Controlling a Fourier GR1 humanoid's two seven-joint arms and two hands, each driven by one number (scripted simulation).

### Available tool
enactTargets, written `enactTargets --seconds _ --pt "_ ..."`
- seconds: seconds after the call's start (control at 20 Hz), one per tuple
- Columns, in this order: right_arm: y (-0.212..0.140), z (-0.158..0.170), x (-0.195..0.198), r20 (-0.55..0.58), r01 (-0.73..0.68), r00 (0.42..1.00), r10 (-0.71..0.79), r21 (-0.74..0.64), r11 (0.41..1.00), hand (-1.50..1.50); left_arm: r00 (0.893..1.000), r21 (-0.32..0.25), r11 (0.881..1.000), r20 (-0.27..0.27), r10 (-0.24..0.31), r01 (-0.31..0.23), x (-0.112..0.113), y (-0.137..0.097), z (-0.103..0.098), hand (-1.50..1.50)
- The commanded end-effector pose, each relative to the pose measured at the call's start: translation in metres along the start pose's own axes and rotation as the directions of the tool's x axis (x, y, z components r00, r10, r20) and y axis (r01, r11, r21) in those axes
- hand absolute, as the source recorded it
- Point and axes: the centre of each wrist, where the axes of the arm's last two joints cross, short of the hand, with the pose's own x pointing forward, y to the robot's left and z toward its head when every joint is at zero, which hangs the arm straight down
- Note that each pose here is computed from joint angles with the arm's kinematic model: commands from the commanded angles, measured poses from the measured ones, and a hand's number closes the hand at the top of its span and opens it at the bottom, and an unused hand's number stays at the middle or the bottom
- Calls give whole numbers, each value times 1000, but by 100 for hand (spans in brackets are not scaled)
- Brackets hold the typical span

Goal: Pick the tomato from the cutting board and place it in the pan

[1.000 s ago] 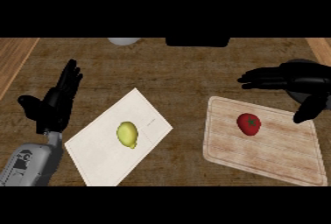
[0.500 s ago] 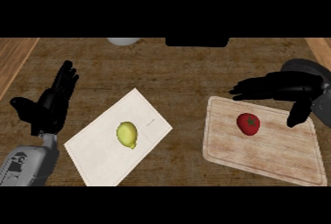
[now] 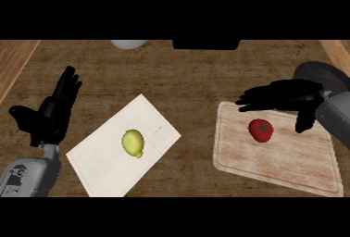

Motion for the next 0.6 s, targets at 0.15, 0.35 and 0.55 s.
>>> enactTargets --seconds 0.15,0.35,0.55 --pt "-4 -12 5 23 -60 998 58 84 995 -150 1000 8 1000 6 -10 10 -14 8 6 0" --pt "14 -16 3 20 -40 999 38 111 993 -150 1000 9 1000 9 5 -5 8 11 -10 0" --pt "33 -34 -2 26 -33 999 30 97 995 -150 1000 -2 1000 15 -7 7 -14 -5 -3 0"
